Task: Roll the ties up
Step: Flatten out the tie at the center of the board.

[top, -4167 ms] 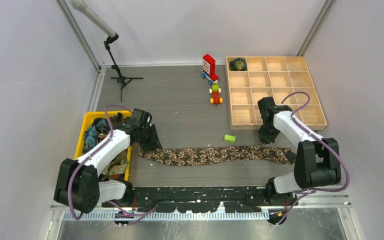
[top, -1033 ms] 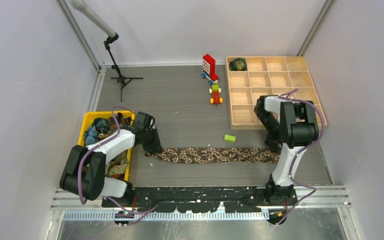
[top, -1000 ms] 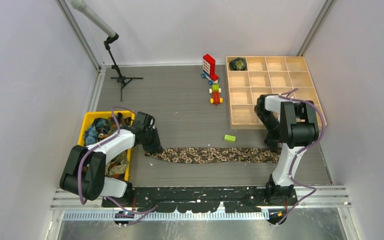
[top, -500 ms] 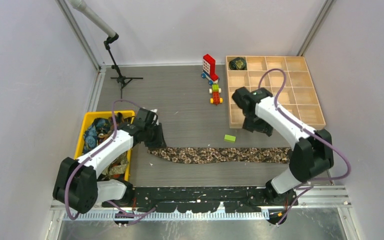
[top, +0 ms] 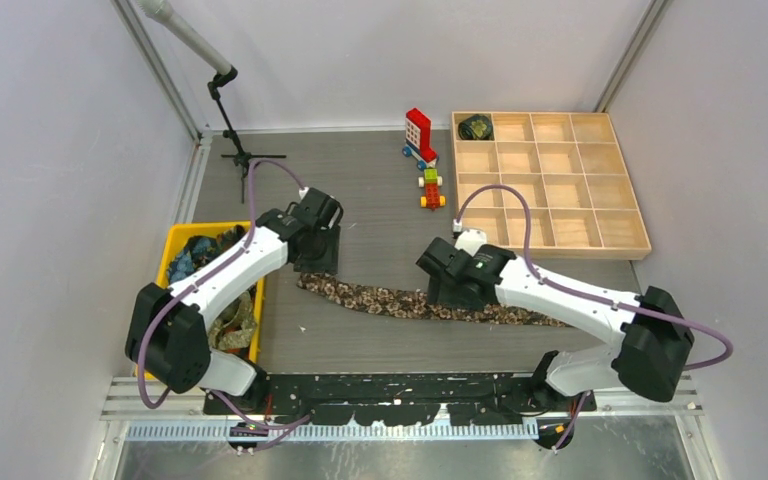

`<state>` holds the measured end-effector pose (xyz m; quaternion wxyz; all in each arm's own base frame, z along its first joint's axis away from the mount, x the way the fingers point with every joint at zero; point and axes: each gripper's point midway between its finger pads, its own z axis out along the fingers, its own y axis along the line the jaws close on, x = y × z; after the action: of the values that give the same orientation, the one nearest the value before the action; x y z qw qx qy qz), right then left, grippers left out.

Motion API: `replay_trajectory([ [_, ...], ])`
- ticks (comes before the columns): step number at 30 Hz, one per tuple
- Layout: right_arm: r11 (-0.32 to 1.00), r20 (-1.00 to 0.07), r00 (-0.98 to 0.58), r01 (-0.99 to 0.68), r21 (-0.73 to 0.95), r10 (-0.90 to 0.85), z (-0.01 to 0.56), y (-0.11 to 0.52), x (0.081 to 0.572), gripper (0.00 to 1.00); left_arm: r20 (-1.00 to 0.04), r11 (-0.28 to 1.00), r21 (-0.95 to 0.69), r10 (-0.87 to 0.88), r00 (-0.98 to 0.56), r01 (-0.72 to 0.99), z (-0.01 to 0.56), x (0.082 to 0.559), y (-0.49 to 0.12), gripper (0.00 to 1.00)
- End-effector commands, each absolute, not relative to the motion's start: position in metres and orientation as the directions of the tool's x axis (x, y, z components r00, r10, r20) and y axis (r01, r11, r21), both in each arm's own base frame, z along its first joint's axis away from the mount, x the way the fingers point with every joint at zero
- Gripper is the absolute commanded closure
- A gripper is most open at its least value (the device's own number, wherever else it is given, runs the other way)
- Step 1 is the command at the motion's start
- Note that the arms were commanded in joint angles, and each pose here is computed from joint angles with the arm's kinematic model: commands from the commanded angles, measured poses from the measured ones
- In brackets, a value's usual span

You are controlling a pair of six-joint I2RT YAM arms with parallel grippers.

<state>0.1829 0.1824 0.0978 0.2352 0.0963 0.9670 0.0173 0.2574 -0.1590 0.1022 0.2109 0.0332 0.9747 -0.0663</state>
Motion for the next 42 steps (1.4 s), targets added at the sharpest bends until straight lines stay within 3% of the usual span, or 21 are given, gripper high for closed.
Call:
replay_trajectory([
  [1,0.971,-0.467,-0.853,0.174,0.164,0.232,0.096,0.222,0.192,0.32,-0.383,0.994,0.092,0.082,-0.920,0.051,0.111,0.246,-0.116,0.51],
  [4,0.974,-0.468,-0.858,0.139,0.181,0.210,0.093,0.240,0.191,0.34,-0.402,0.996,0.074,0.071,-0.913,0.045,0.122,0.243,-0.115,0.44],
  [8,0.968,-0.459,-0.868,0.088,0.235,0.191,0.088,0.265,0.189,0.40,-0.435,0.996,0.018,0.083,-0.896,0.084,0.133,0.252,-0.129,0.41],
  [15,0.985,-0.525,-0.847,-0.008,0.171,0.084,0.070,0.292,0.181,0.46,-0.303,0.963,-0.136,0.181,-0.936,0.231,0.106,0.276,-0.187,0.53],
  [28,0.990,-0.521,-0.851,-0.016,0.141,0.061,0.023,0.330,0.171,0.67,-0.096,0.929,-0.289,0.211,-0.973,0.230,0.050,0.287,-0.236,0.62],
  [42,0.999,-0.592,-0.806,0.044,-0.031,0.017,0.023,0.317,0.193,0.69,0.008,0.933,-0.301,0.210,-0.978,0.198,0.030,0.252,-0.224,0.67],
])
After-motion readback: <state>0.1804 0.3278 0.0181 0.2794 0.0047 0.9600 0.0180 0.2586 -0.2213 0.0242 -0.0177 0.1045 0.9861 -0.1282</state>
